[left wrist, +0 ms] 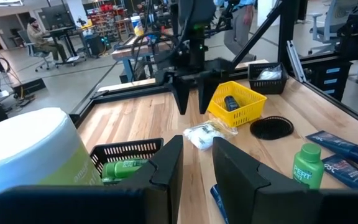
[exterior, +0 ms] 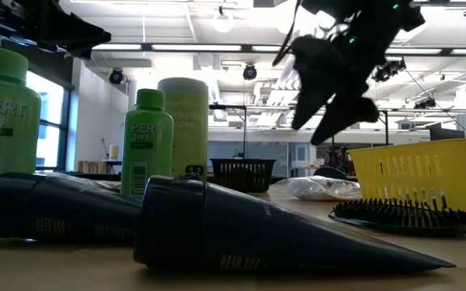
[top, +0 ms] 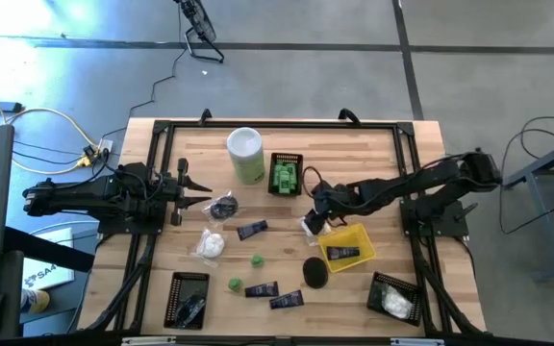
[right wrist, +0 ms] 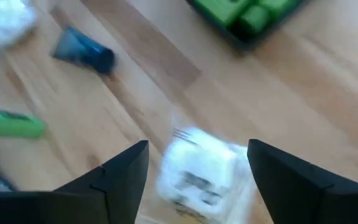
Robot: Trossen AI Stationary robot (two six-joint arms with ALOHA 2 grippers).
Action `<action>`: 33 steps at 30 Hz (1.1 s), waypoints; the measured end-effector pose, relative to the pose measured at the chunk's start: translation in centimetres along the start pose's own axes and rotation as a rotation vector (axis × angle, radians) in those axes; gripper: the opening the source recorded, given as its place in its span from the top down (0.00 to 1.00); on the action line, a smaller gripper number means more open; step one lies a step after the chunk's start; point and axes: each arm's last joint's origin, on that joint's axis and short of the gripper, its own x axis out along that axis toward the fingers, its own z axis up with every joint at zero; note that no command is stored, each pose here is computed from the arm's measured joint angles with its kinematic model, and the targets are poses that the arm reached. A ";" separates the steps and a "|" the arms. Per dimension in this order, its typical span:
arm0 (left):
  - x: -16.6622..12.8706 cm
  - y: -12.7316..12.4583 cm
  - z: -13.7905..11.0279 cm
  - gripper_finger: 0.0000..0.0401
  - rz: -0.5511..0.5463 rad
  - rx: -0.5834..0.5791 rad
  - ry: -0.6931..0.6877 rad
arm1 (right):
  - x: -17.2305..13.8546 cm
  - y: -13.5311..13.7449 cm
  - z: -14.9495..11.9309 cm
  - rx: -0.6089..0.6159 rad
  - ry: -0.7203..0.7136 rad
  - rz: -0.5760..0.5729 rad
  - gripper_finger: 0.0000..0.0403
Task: Pick & Place Travel size toiletries
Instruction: Put the white cotton pack into the bottom right black bin
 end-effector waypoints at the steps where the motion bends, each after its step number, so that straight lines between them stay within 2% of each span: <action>1: 0.0 0.0 0.0 0.79 -0.002 0.000 -0.001 | 0.2 -0.2 -0.1 0.006 0.019 -0.009 0.35; 3: 0.0 0.0 0.0 0.79 -0.002 0.000 -0.001 | 0.8 -0.6 -0.3 0.005 0.046 -0.041 0.36; 10: 0.0 0.0 0.0 0.79 -0.002 0.000 0.000 | 2.1 -0.6 -0.5 0.014 0.086 -0.046 0.37; 17: 0.0 0.0 0.0 0.79 0.001 0.000 0.000 | 3.4 -1.3 -1.5 0.037 0.160 -0.128 0.37; 29: 0.0 0.0 -0.1 0.79 0.000 -0.001 0.008 | 4.7 -1.2 -1.9 0.031 0.205 -0.106 0.37; 33: 0.0 0.0 -0.1 0.79 0.000 -0.001 0.008 | 4.7 -1.2 -1.9 0.014 0.204 -0.103 0.42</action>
